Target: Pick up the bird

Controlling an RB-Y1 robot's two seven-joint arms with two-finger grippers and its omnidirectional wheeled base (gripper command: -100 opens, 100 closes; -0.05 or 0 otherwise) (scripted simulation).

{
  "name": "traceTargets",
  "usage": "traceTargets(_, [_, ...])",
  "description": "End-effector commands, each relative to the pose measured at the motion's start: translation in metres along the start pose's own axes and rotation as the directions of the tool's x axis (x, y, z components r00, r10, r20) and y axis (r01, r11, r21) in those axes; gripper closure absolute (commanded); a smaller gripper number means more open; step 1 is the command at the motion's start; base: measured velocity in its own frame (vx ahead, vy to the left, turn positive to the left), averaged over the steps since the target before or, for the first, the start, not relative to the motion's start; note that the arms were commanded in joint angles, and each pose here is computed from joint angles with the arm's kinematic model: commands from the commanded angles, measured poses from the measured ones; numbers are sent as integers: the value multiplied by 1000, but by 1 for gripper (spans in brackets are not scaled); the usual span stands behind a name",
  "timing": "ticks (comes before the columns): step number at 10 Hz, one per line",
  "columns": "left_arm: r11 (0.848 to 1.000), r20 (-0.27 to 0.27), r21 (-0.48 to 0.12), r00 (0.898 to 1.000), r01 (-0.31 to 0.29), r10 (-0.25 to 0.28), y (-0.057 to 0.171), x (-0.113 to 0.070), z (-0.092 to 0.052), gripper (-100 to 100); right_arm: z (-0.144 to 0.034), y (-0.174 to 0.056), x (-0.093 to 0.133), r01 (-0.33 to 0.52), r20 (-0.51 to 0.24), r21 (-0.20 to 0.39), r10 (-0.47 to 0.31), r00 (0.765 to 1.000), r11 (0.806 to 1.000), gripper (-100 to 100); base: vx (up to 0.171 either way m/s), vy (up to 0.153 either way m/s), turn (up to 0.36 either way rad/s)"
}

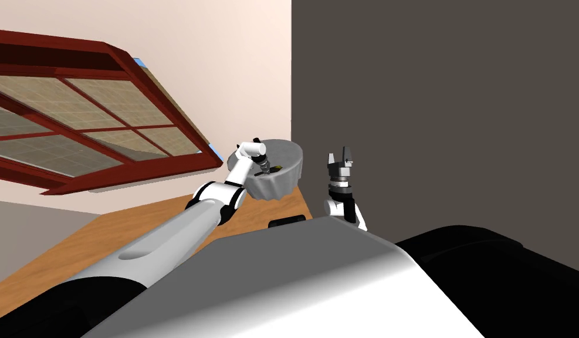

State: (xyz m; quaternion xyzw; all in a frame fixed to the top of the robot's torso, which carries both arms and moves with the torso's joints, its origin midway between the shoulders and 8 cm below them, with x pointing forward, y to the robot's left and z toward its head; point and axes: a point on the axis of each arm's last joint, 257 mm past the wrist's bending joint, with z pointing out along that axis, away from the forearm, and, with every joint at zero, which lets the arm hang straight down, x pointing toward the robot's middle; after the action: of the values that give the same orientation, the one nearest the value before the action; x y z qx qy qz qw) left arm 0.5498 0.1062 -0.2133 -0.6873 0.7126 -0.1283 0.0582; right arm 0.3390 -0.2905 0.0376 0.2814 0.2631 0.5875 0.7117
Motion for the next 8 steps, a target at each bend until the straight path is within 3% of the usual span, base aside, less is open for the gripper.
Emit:
traceTargets(1, [999,-7,-13,999,-34,34,11,18,-2,100,0,0,0,0,0,0,0,1000,1000,0,57,11,216])
traceTargets(6, [994,-30,-4,993,-111,111,28,59,-12,100,0,0,0,0,0,0,0,1000,1000,0,63,-3,178])
traceTargets(8, [985,-45,-29,984,-172,170,55,90,-15,100,0,0,0,0,0,0,0,1000,1000,0,96,-4,302])
